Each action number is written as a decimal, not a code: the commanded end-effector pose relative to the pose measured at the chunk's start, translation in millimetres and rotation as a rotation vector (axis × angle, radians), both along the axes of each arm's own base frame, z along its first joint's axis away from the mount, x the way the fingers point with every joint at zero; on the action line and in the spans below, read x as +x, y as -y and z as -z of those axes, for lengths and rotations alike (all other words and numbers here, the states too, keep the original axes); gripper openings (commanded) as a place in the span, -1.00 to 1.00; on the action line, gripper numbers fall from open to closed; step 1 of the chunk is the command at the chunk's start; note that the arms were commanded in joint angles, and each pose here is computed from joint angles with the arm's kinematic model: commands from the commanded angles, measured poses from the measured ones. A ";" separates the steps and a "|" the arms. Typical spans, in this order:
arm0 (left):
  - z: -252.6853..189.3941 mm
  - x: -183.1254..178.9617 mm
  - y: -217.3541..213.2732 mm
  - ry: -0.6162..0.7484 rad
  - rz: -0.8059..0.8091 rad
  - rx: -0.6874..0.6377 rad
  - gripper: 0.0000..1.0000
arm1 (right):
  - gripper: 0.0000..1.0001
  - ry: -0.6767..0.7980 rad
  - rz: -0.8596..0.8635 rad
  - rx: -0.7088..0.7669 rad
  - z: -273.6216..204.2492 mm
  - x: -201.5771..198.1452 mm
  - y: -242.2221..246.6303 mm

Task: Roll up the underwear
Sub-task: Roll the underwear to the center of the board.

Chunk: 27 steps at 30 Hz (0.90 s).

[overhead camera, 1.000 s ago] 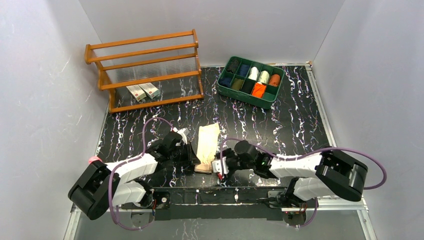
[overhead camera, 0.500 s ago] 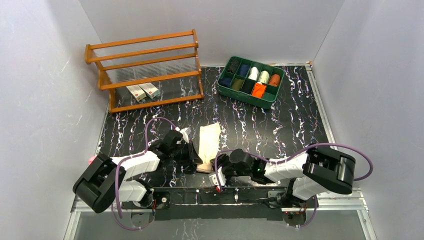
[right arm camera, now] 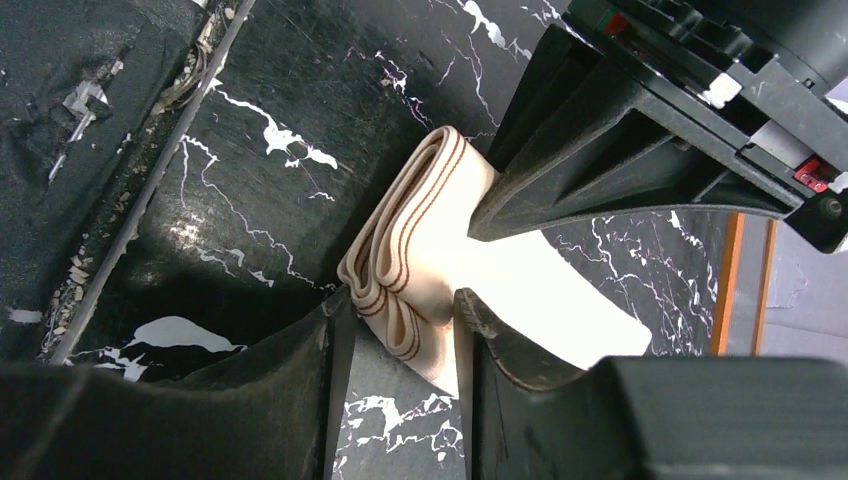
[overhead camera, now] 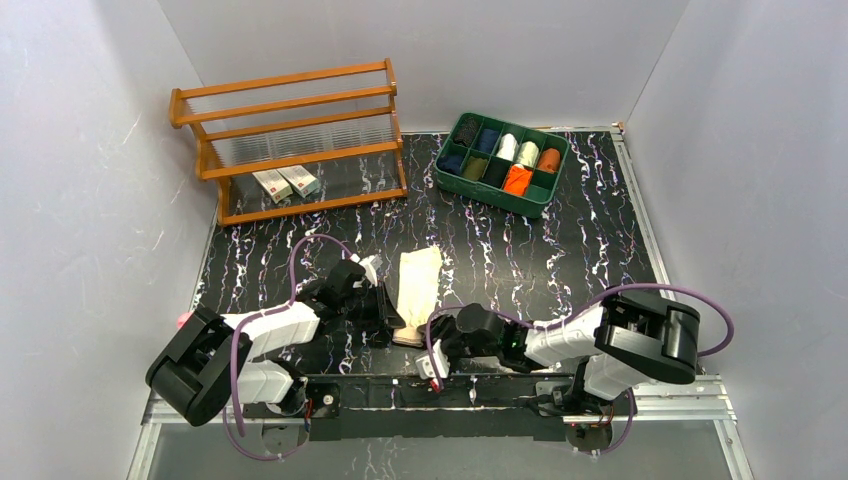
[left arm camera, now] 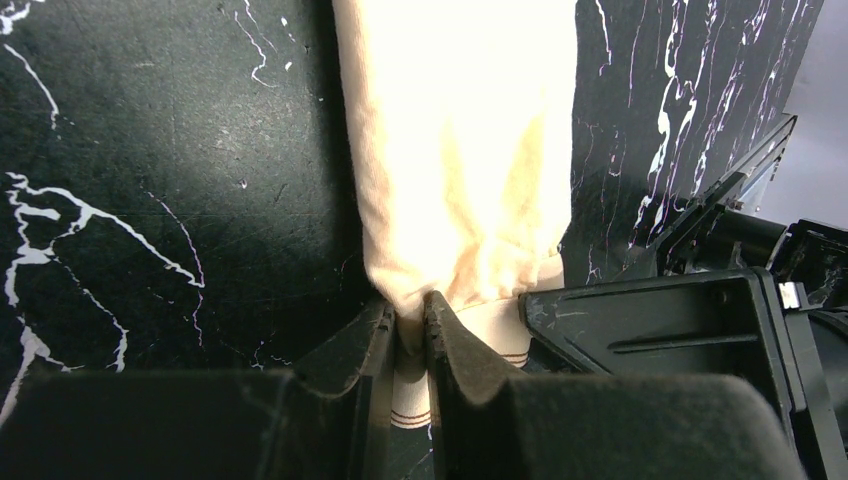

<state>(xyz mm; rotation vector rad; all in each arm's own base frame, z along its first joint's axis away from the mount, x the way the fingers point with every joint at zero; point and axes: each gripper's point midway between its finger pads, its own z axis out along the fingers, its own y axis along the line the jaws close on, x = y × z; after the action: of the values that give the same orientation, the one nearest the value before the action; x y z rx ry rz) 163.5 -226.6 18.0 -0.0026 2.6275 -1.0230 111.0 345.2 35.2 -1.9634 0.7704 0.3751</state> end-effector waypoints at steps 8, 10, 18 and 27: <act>21.7 -13.0 -21.5 -0.054 -0.024 0.099 -0.78 | -0.54 0.019 0.021 0.015 3.0 0.0 2.5; 21.8 -10.9 -22.6 -0.053 -0.038 0.101 -0.77 | -0.65 -0.016 0.035 0.037 -1.7 -1.9 0.7; 16.9 -7.3 -23.5 -0.054 -0.087 0.084 -0.39 | -0.97 -0.242 0.126 0.076 -2.2 -9.4 -3.7; 2.2 2.4 -35.0 -0.019 -0.179 0.115 0.24 | -0.97 -0.570 0.185 0.153 -7.6 -16.5 -15.0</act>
<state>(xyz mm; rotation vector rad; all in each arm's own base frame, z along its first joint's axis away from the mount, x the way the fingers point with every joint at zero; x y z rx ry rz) 173.5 -216.3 33.9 -0.1472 2.5678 -0.9844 107.9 348.7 37.1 -1.7283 1.1449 0.6835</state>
